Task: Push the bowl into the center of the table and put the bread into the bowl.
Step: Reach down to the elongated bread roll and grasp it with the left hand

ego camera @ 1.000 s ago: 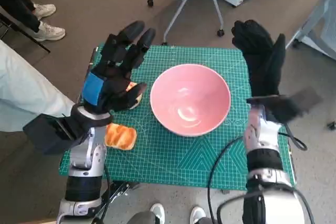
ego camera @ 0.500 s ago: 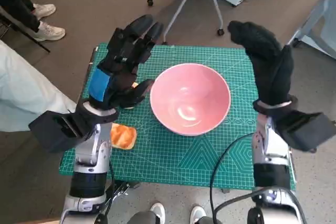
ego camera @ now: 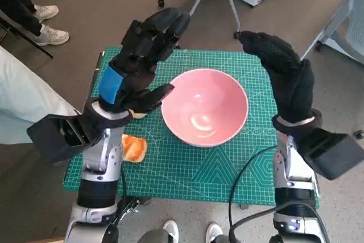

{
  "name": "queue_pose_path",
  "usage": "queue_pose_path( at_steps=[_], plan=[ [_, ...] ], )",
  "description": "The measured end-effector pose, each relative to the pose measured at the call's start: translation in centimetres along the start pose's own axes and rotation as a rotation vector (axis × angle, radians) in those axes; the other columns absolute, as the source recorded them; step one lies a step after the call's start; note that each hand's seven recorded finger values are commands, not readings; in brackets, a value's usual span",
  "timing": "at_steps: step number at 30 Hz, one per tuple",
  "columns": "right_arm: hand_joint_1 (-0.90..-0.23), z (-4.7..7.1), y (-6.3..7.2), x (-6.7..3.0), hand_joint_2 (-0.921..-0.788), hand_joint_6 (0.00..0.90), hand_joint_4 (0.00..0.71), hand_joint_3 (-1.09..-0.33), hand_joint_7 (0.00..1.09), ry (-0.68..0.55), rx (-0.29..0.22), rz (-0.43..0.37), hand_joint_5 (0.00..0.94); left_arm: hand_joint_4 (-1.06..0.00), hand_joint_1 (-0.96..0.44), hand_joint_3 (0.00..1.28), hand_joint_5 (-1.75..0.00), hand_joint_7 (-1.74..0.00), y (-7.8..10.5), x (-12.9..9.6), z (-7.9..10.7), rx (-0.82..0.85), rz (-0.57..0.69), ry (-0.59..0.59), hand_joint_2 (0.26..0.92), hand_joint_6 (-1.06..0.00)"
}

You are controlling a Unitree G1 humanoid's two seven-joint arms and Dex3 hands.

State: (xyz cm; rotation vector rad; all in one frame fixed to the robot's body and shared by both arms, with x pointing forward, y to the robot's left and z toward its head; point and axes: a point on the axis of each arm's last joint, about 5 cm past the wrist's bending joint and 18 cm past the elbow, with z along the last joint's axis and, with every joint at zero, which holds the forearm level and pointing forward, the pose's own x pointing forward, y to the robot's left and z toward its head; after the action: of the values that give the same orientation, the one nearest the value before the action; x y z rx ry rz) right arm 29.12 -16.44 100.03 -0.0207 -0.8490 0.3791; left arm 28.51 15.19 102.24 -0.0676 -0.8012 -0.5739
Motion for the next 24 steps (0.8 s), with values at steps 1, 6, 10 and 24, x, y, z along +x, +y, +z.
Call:
queue_pose_path(
  at_steps=[1, 6, 10, 24],
  plan=[
    [-0.663, 0.0, 0.0, 0.01, -0.921, 0.070, 0.223, -0.775, 0.58, 0.000, 0.000, 0.001, 0.006, -0.19, -0.52, 0.38, -0.01, -0.62, 0.0, 0.0, 0.0, 0.001, -0.001, 0.000, 0.921, 0.00],
    [-0.664, 0.1, 0.2, 0.05, -0.921, 0.069, 0.223, -0.775, 0.59, -0.004, 0.001, 0.007, 0.005, -0.19, -0.52, 0.37, -0.01, -0.61, 0.2, -0.1, 0.1, 0.010, -0.008, 0.003, 0.921, 0.00],
    [-0.669, 0.1, 0.3, 0.05, -0.921, 0.068, 0.224, -0.774, 0.59, -0.002, 0.003, 0.009, 0.005, -0.19, -0.51, 0.36, -0.01, -0.62, 0.5, -0.2, 0.5, 0.029, -0.016, 0.004, 0.921, 0.00],
    [-0.663, 0.1, 0.2, -0.61, -0.921, 0.065, 0.225, -0.775, 0.59, 0.015, 0.000, -0.006, 0.004, -0.23, -0.40, 0.09, -0.02, -0.62, 6.9, -3.5, 6.4, 0.604, -0.165, 0.228, 0.832, -0.02]
  ],
)
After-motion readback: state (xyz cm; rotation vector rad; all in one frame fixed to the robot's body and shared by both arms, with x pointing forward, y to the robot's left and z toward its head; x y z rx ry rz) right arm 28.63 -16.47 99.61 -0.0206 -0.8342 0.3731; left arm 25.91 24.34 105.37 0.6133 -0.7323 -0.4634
